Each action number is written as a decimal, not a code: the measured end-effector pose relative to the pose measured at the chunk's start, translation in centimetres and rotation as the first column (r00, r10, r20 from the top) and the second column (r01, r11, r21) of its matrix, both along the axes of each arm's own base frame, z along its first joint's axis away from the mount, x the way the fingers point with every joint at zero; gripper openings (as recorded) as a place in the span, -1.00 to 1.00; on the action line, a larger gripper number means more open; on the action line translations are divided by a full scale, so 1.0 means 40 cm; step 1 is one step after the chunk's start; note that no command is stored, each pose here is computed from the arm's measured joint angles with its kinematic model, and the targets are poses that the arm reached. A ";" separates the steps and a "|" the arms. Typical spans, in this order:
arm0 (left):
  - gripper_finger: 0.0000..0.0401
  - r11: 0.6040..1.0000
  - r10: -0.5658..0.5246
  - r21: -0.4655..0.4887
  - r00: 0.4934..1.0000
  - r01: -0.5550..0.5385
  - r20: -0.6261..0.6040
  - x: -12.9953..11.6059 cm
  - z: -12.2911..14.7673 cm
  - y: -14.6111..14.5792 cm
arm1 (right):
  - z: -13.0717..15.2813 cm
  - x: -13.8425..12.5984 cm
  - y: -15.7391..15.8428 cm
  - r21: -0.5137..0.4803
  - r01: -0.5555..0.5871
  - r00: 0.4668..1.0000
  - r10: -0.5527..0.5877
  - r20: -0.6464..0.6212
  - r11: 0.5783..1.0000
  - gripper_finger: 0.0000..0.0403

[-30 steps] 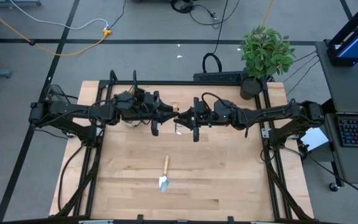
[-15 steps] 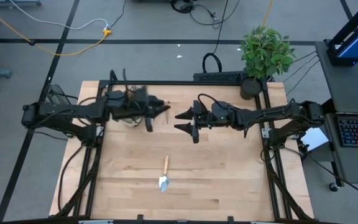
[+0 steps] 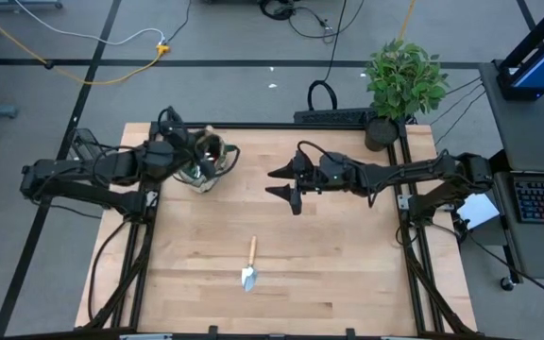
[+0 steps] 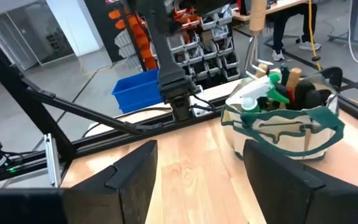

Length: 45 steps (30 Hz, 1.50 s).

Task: Pick & Place Garden tools in Gardening bag
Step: Put the hand rake into the gardening bag

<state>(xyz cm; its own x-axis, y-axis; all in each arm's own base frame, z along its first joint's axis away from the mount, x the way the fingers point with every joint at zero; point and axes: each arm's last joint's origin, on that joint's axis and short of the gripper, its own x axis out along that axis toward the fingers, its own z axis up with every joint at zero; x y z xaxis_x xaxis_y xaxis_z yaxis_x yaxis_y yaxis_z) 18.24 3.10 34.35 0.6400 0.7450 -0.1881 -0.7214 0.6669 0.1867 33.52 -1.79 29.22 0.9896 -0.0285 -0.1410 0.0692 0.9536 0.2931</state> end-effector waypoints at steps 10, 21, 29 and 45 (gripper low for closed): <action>-0.67 0.963 0.263 -0.052 0.965 -0.263 0.001 -0.026 -0.026 0.028 | 0.000 -0.001 -0.009 0.002 0.014 1.000 -0.014 0.000 1.000 0.13; -0.67 0.881 0.446 -0.161 0.894 -0.445 -0.032 -0.060 -0.092 0.049 | 0.000 -0.001 -0.010 -0.006 0.014 1.000 -0.014 0.000 1.000 0.12; -0.67 0.874 0.444 -0.200 0.895 -0.442 -0.038 -0.058 -0.137 0.048 | 0.000 -0.001 -0.011 -0.017 0.037 0.999 -0.037 0.000 0.999 0.12; -0.67 0.859 0.417 -0.288 0.904 -0.424 -0.089 -0.060 -0.214 0.070 | 0.001 -0.001 -0.011 -0.018 0.036 0.999 -0.036 0.004 0.999 0.12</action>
